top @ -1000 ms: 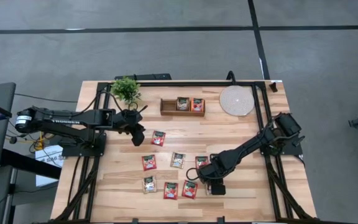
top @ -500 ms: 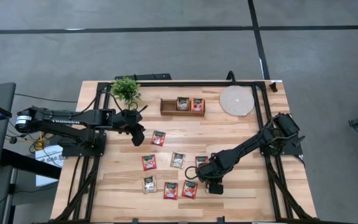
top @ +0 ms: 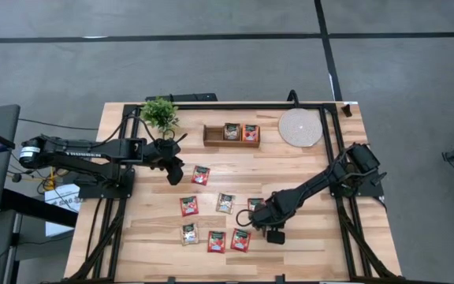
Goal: Pick & Place Tea
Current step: Put the right brown tea bag into the middle section of the wooden organizer
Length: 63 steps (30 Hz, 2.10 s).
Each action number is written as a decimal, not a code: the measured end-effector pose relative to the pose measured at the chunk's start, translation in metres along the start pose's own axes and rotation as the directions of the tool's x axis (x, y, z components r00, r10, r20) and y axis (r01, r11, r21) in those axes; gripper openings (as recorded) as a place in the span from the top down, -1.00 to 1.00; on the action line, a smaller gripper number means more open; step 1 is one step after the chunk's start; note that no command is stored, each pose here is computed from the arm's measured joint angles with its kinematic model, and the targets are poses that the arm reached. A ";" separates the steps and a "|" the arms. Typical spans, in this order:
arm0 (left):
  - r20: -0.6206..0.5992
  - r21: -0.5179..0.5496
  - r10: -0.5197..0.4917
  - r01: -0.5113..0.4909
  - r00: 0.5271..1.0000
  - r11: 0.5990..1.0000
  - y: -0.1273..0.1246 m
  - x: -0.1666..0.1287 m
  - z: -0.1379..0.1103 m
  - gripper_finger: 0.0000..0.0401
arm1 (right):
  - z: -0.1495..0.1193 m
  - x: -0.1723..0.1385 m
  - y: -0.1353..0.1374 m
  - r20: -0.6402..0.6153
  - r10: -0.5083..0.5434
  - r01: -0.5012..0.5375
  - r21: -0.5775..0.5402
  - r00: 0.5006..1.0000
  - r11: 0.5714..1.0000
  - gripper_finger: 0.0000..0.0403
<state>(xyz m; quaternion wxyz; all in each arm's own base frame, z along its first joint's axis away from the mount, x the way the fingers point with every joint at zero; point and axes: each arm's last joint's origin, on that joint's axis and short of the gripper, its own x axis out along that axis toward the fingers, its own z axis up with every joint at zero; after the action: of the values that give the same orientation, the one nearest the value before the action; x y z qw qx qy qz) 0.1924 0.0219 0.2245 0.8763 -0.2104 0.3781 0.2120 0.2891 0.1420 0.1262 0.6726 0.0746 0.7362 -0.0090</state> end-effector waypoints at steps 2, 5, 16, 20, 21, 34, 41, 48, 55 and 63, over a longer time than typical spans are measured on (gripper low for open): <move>0.000 0.000 0.000 0.000 1.000 1.000 0.000 0.000 0.000 0.70 | -0.003 -0.008 -0.002 -0.019 -0.043 0.043 0.003 0.999 0.999 1.00; 0.001 -0.001 0.000 0.000 1.000 1.000 0.000 0.000 0.000 0.70 | -0.007 -0.021 -0.005 -0.051 -0.143 0.143 0.005 0.988 0.990 1.00; 0.003 -0.006 -0.002 0.002 1.000 1.000 0.000 0.000 0.000 0.70 | 0.010 -0.106 -0.006 0.142 -0.426 0.437 -0.055 0.894 0.898 1.00; 0.004 -0.006 -0.002 0.002 1.000 1.000 0.000 0.000 0.000 0.70 | 0.028 -0.134 -0.018 0.259 -0.492 0.519 -0.043 0.831 0.853 1.00; 0.004 -0.006 -0.002 0.002 1.000 1.000 0.000 0.000 0.000 0.70 | 0.033 -0.140 -0.024 0.276 -0.502 0.531 -0.037 0.820 0.847 1.00; 0.034 -0.010 -0.018 0.019 0.999 1.000 -0.002 0.000 0.003 0.70 | 0.092 -0.190 -0.130 0.455 -0.537 0.596 0.017 0.710 0.803 1.00; 0.064 -0.015 -0.035 0.036 0.997 0.999 -0.003 0.000 0.006 0.70 | 0.099 -0.197 -0.192 0.465 -0.483 0.556 -0.022 0.741 0.831 1.00; 0.084 -0.018 -0.045 0.047 0.995 0.999 -0.004 0.000 0.008 0.70 | 0.103 -0.191 -0.224 0.452 -0.447 0.544 -0.106 0.772 0.832 1.00; 0.087 -0.026 -0.047 0.049 0.995 0.998 -0.004 -0.001 0.008 0.70 | 0.124 -0.159 -0.228 0.407 -0.433 0.544 -0.212 0.804 0.812 1.00; 0.088 -0.036 -0.047 0.051 0.995 0.998 -0.005 -0.001 0.009 0.70 | 0.139 -0.150 -0.232 0.413 -0.443 0.569 -0.261 0.796 0.780 1.00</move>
<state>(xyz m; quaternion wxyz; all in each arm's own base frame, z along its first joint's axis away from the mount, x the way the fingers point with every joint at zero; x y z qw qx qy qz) 0.1994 0.0226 0.2312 0.8927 -0.2268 0.3301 0.2067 0.4107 -0.1180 0.2413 0.7589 -0.2605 0.5934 -0.0644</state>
